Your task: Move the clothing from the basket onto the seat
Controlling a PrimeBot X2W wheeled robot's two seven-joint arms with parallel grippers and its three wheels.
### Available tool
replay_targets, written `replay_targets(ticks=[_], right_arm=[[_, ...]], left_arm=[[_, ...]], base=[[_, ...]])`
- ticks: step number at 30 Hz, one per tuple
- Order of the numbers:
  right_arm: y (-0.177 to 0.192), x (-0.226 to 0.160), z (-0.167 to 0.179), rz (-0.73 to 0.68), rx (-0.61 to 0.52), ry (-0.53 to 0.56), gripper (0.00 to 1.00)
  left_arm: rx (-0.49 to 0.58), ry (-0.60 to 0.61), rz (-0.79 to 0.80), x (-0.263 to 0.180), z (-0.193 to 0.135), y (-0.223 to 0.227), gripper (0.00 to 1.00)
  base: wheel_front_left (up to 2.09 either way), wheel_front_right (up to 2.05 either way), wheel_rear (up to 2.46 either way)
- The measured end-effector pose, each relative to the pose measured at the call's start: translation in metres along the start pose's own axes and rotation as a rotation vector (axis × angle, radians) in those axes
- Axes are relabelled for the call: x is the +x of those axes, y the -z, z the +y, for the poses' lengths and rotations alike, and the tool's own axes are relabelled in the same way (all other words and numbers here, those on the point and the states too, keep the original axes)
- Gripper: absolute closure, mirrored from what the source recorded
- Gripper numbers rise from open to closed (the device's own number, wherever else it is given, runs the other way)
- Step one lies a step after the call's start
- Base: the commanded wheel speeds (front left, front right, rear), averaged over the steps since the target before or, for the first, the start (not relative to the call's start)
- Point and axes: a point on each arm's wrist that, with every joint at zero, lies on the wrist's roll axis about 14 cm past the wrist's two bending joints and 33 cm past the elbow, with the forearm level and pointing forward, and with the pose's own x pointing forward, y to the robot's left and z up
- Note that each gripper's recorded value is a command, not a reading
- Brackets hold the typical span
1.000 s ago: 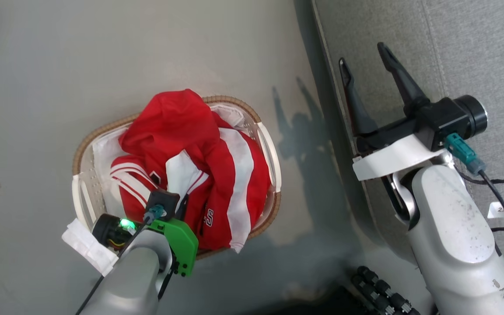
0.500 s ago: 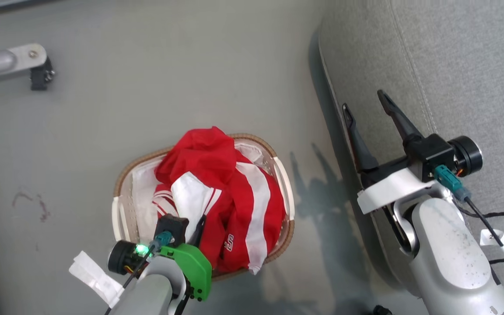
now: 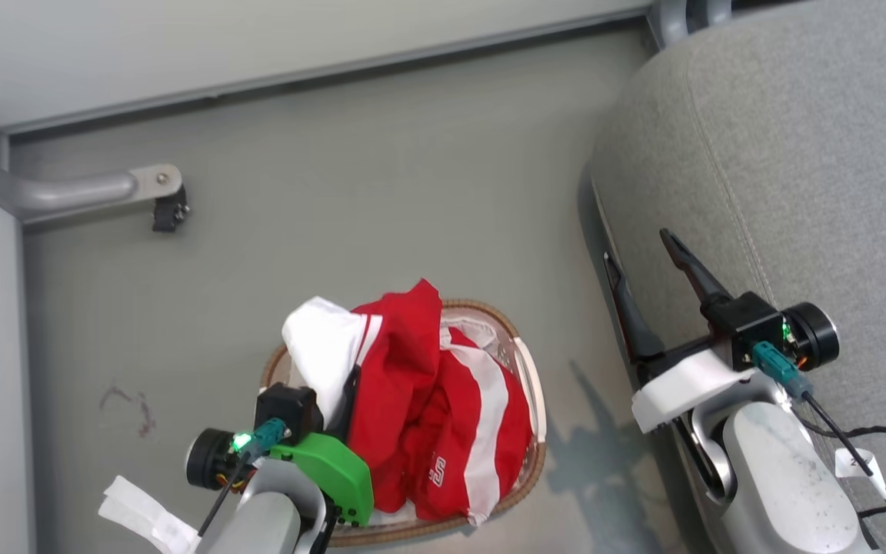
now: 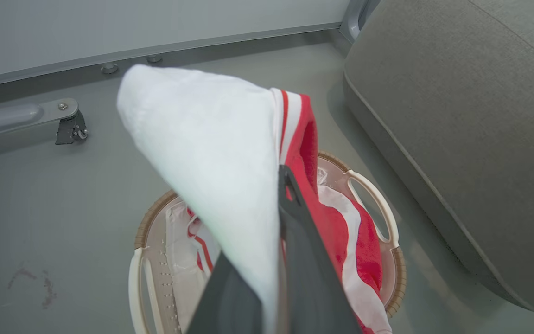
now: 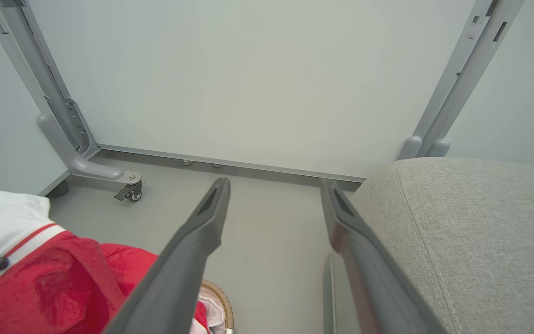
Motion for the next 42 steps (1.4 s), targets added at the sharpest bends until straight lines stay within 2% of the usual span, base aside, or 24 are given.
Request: replay_targets(ticks=[14, 22, 28, 31, 36, 42], right_arm=[[-0.022, -0.028, 0.016, -0.043, 0.012, -0.021, 0.00], [-0.024, -0.043, 0.026, -0.042, 0.014, -0.039, 0.00], [-0.020, -0.049, 0.040, -0.030, 0.012, -0.076, 0.00], [-0.016, -0.051, 0.052, -0.017, 0.010, -0.114, 0.00], [-0.009, -0.053, 0.094, 0.004, -0.001, -0.244, 0.00], [-0.024, -0.039, 0.135, -0.031, -0.022, -0.394, 0.00]], left_arm=[[0.063, -0.039, -0.390, -0.032, -0.001, -0.128, 1.00], [0.102, -0.019, -0.608, -0.059, -0.014, -0.200, 1.00], [0.124, 0.010, -0.690, -0.072, -0.027, -0.227, 1.00], [0.127, 0.026, -0.716, -0.075, -0.033, -0.235, 1.00], [0.121, 0.054, -0.746, -0.081, -0.043, -0.244, 1.00], [0.119, 0.095, -0.754, -0.083, -0.057, -0.246, 1.00]], base=[[0.00, 0.00, 0.00], [0.00, 0.00, 0.00], [0.00, 0.00, 0.00], [0.00, 0.00, 0.00], [0.00, 0.00, 0.00], [0.00, 0.00, 0.00]])
